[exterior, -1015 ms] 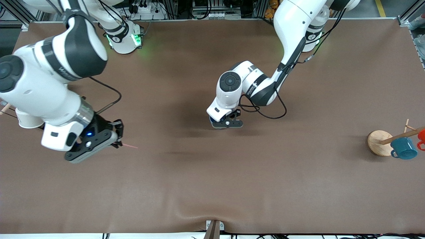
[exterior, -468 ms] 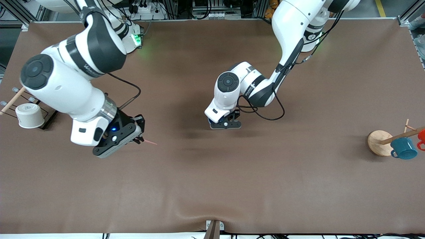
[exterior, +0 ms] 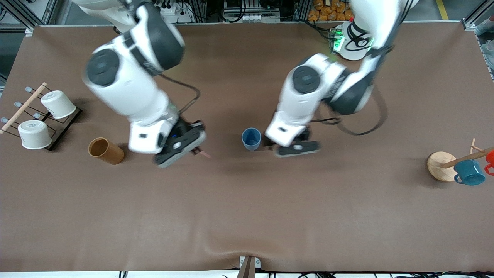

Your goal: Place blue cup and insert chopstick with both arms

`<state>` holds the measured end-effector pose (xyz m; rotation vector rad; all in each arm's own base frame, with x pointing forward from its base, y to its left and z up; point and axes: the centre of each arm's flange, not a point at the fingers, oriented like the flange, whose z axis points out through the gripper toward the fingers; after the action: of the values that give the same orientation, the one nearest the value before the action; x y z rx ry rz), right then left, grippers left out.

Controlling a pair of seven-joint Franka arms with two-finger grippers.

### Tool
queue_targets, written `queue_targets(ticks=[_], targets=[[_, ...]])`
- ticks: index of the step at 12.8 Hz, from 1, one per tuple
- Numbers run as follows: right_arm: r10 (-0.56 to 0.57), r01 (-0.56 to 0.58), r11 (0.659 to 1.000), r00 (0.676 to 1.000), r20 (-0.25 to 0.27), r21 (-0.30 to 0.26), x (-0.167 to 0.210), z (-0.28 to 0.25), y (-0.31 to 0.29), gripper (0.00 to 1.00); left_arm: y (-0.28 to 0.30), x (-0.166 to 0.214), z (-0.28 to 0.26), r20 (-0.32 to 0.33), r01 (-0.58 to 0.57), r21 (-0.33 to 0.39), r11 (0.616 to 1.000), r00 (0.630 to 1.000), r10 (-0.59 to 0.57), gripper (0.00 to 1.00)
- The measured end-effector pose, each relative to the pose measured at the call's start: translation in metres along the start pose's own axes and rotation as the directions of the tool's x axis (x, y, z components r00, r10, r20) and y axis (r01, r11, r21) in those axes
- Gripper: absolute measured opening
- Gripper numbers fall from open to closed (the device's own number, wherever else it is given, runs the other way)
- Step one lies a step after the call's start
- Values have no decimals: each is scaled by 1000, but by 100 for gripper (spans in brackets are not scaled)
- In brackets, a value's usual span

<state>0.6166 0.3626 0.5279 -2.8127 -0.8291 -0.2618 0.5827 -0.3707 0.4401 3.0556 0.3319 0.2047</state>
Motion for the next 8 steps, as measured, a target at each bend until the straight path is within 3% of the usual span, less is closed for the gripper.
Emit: queue_targets(ticks=[4, 8], targets=[[13, -13, 1000, 1000, 3, -2, -1, 14, -51, 10, -85, 56, -79, -72, 148, -10, 989, 986, -148, 100], [81, -81, 997, 997, -12, -7, -3, 33, -89, 10, -148, 80, -105, -57, 159, 46, 986, 986, -157, 100]])
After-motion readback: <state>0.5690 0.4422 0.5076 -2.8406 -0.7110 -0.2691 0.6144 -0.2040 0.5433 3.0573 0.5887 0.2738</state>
